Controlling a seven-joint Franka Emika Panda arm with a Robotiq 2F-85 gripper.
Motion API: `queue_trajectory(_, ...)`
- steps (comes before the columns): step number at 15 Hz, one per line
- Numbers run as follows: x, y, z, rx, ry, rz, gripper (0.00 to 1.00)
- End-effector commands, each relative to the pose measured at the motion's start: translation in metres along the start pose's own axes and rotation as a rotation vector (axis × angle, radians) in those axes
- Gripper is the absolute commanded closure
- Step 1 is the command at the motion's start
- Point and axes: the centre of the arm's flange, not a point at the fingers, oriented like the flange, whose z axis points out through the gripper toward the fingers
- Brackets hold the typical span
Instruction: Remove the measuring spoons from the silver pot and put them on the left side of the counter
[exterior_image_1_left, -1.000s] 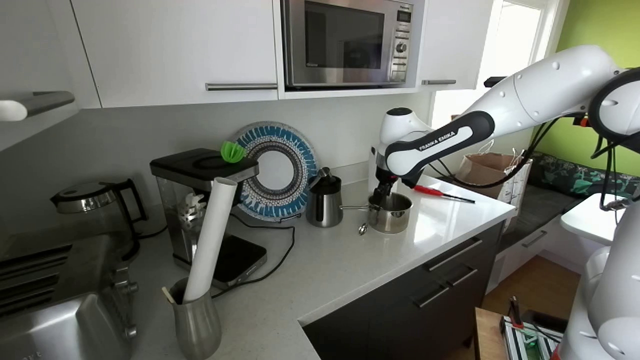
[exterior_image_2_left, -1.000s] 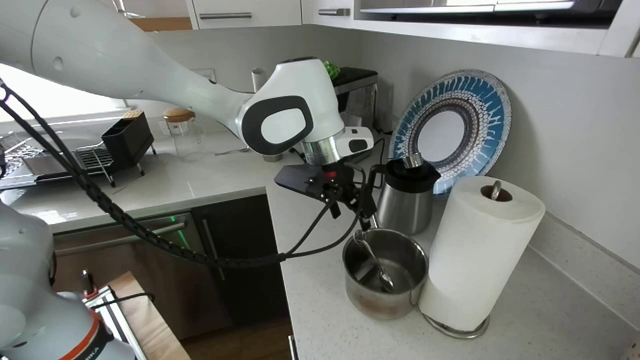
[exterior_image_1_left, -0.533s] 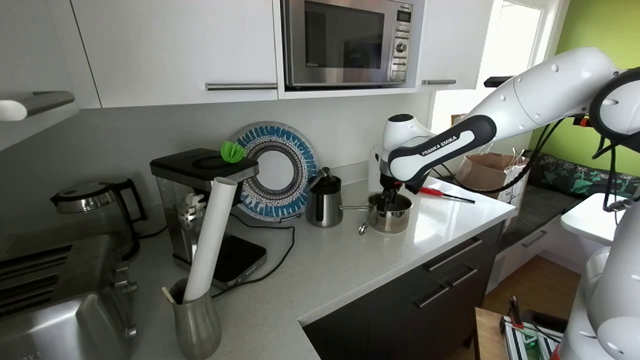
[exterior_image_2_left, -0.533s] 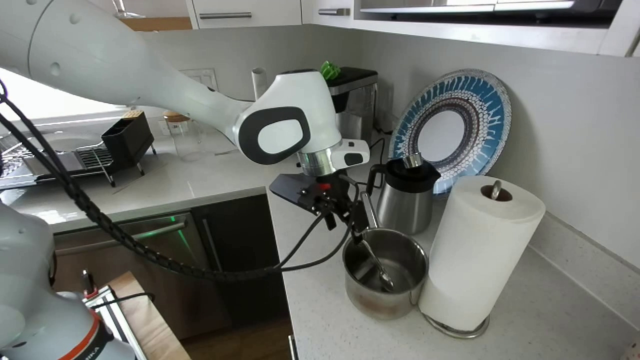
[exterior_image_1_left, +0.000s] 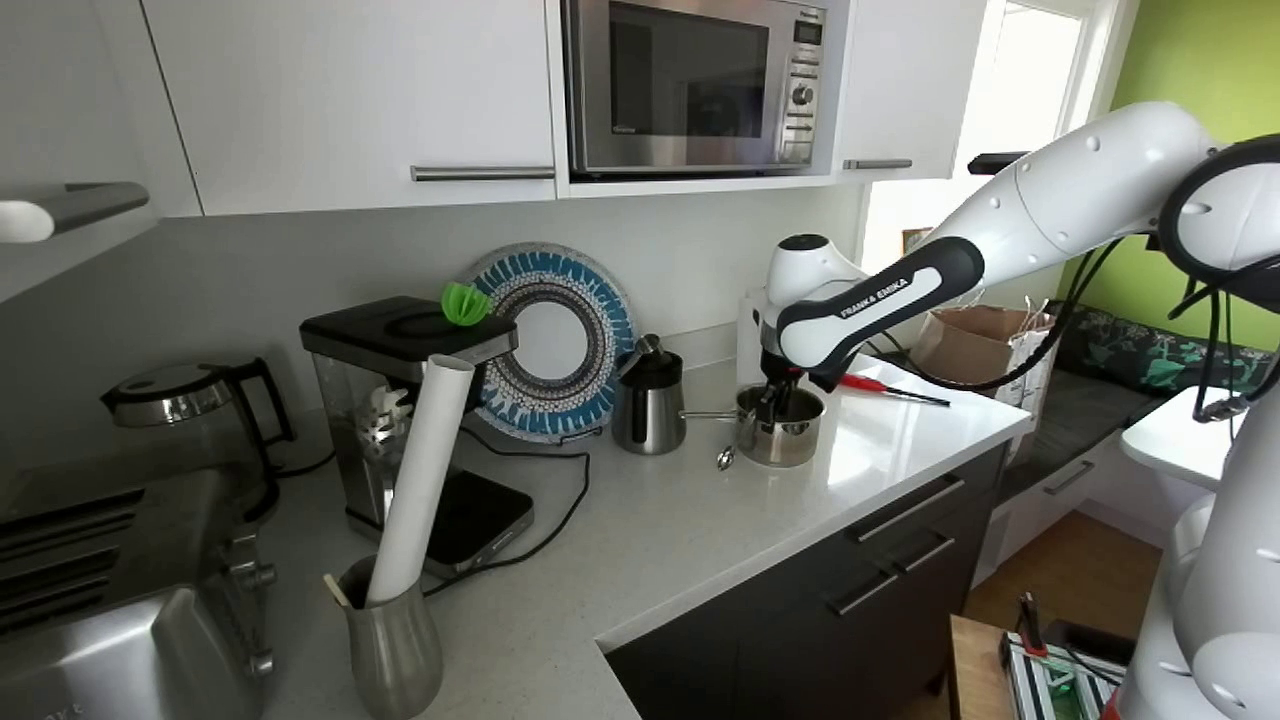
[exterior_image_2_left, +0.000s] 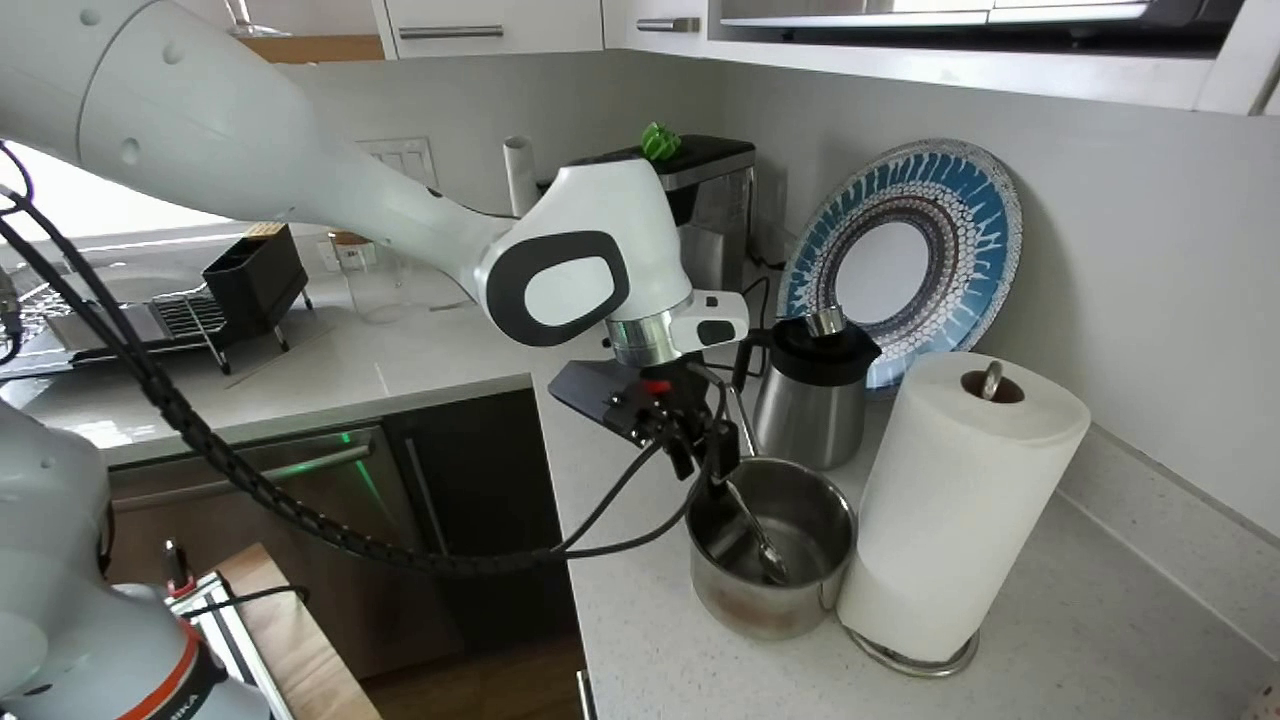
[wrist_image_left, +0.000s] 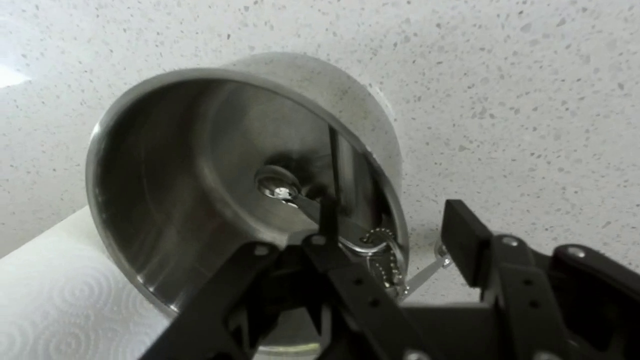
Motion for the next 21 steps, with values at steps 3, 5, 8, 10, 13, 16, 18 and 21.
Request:
queue_trajectory(3, 0.012, 0.004, 0.002, -0.016, 0.027, 0.002, 0.47)
queue_trajectory(5, 0.018, 0.006, 0.002, -0.015, 0.037, 0.003, 0.6)
queue_trajectory(8, 0.025, 0.005, 0.004, -0.012, 0.049, -0.002, 0.8)
queue_trajectory(10, 0.029, 0.002, 0.004, -0.012, 0.057, -0.009, 0.94)
queue_trajectory(13, 0.032, 0.0, 0.004, -0.013, 0.06, -0.017, 1.0)
queue_trajectory(16, 0.029, 0.002, -0.01, -0.01, 0.076, -0.031, 0.98)
queue_trajectory(18, 0.021, 0.0, -0.035, -0.002, 0.114, -0.072, 0.98)
queue_trajectory(21, 0.016, 0.002, -0.068, 0.003, 0.16, -0.145, 0.98)
